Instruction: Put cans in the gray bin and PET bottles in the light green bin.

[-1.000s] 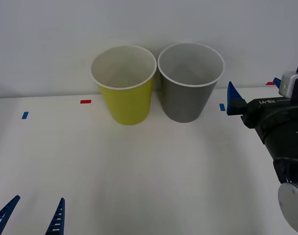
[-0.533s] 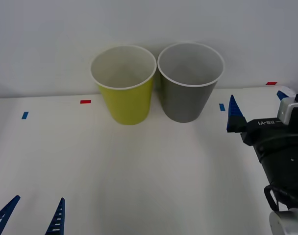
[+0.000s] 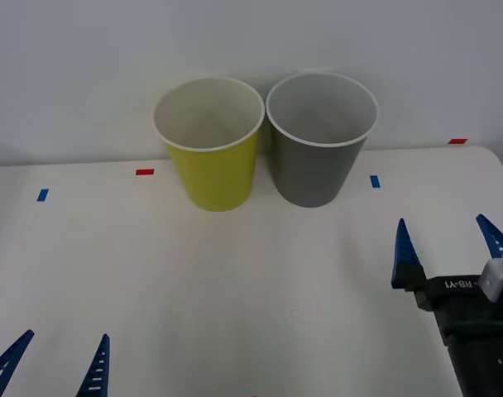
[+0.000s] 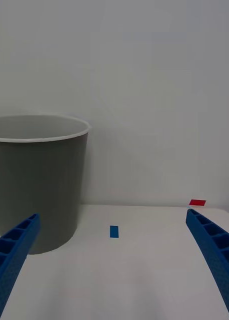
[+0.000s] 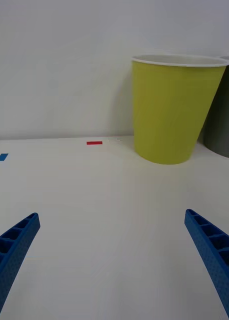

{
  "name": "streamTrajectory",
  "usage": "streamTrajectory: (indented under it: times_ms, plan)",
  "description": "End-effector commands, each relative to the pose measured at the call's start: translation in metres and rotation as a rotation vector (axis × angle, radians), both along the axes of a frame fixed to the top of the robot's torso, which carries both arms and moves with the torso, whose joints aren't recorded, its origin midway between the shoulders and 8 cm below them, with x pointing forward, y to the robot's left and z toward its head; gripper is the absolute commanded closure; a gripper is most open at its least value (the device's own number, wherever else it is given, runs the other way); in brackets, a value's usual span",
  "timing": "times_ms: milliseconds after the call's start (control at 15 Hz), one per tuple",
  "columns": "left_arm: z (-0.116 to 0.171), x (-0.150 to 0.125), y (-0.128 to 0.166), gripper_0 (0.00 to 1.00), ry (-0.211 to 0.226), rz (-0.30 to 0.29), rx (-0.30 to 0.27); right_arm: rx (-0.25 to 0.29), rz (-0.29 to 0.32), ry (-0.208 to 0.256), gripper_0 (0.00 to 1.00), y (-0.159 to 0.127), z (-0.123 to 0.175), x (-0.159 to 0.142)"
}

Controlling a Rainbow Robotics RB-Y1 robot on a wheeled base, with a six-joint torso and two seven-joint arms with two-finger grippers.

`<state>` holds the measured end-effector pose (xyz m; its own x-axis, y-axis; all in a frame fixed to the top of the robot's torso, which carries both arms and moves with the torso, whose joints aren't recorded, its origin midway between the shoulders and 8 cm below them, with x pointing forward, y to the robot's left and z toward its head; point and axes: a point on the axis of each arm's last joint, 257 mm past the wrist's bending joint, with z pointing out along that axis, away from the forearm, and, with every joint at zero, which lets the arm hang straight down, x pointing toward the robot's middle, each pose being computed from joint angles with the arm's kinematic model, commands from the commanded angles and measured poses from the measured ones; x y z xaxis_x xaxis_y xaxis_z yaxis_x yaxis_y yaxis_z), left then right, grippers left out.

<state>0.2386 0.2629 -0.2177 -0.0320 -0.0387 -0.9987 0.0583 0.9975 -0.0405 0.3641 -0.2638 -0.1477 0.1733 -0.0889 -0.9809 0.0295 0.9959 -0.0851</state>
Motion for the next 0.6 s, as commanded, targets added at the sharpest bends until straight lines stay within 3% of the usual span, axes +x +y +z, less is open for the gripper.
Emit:
streamTrajectory:
  times_ms: [67,333,600]
  plan:
    - [0.0,0.0,0.0,0.0,0.0,0.0,0.0,-0.016,-0.032,0.031,0.0,-0.012,-0.025,-0.031]
    - [0.0,0.0,0.0,0.0,0.0,0.0,0.0,-0.025,-0.024,0.036,0.0,-0.014,-0.034,-0.057]
    - [0.0,0.0,0.0,0.0,0.0,0.0,0.0,0.002,-0.021,0.092,0.0,-0.012,-0.067,-0.088]
